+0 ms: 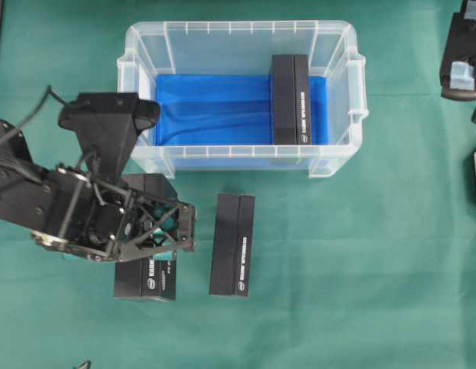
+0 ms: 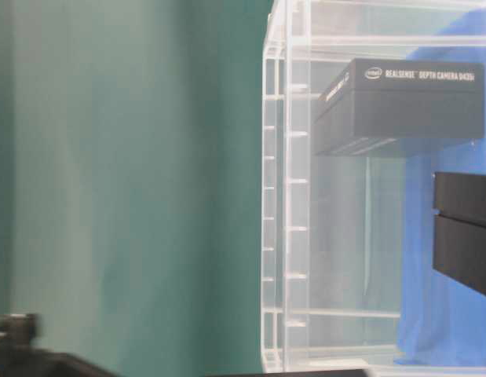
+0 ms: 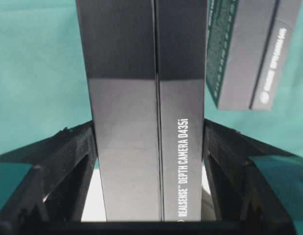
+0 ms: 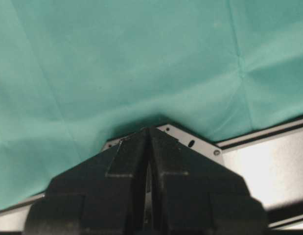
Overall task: Take the box out of the case with the left arm.
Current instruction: 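Carry the held box forward and lower it left of the first box, then open the left gripper and withdraw it to the left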
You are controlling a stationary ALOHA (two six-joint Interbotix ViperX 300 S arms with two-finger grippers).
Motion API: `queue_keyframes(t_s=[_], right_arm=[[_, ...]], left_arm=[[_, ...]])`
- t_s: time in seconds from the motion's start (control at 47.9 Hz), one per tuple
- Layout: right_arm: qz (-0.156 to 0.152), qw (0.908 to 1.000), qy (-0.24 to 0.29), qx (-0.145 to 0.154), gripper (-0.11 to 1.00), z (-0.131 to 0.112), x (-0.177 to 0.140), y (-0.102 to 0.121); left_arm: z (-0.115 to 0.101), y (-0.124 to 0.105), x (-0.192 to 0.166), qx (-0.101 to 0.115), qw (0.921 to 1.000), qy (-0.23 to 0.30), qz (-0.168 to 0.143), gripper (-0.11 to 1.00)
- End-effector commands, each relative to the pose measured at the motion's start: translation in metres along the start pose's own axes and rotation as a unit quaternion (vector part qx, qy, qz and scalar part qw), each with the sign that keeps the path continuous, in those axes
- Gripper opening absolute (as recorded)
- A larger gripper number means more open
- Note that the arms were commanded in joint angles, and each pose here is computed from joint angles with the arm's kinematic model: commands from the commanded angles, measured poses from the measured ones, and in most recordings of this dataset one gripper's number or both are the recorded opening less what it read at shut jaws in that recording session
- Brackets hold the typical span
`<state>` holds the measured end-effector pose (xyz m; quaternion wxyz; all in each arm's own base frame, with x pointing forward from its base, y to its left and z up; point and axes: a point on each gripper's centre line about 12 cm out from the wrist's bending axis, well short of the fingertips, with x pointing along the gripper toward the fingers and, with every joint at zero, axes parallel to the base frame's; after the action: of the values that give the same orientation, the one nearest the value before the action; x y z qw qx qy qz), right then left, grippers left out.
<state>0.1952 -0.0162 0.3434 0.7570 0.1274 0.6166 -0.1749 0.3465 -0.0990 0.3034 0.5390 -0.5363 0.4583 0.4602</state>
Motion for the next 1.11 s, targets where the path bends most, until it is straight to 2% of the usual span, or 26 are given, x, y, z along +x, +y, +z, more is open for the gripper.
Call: queue_keyframes(t_s=[0.0, 0.125, 0.397, 0.564, 1.087], right_arm=[[0.003, 1.0000, -0.009, 0.001, 0.01, 0.001, -0.004, 0.000], [0.003, 1.0000, -0.009, 0.001, 0.01, 0.001, -0.004, 0.000], [0.003, 1.0000, -0.009, 0.001, 0.01, 0.001, -0.004, 0.000], [0.002, 1.0000, -0.009, 0.001, 0.01, 0.001, -0.004, 0.000], [0.002, 1.0000, -0.007, 0.001, 0.01, 0.001, -0.003, 0.000]], left_arm=[[0.000, 0.002, 0.009, 0.000, 0.9999, -0.001, -0.013, 0.60], [0.001, 0.010, 0.038, -0.002, 1.0000, -0.004, 0.000, 0.60], [0.002, 0.021, 0.083, 0.002, 1.0000, -0.003, 0.001, 0.60], [0.001, 0.019, 0.103, 0.002, 1.0000, 0.000, -0.006, 0.60], [0.002, 0.020, 0.109, 0.004, 0.9999, 0.004, -0.012, 0.60]])
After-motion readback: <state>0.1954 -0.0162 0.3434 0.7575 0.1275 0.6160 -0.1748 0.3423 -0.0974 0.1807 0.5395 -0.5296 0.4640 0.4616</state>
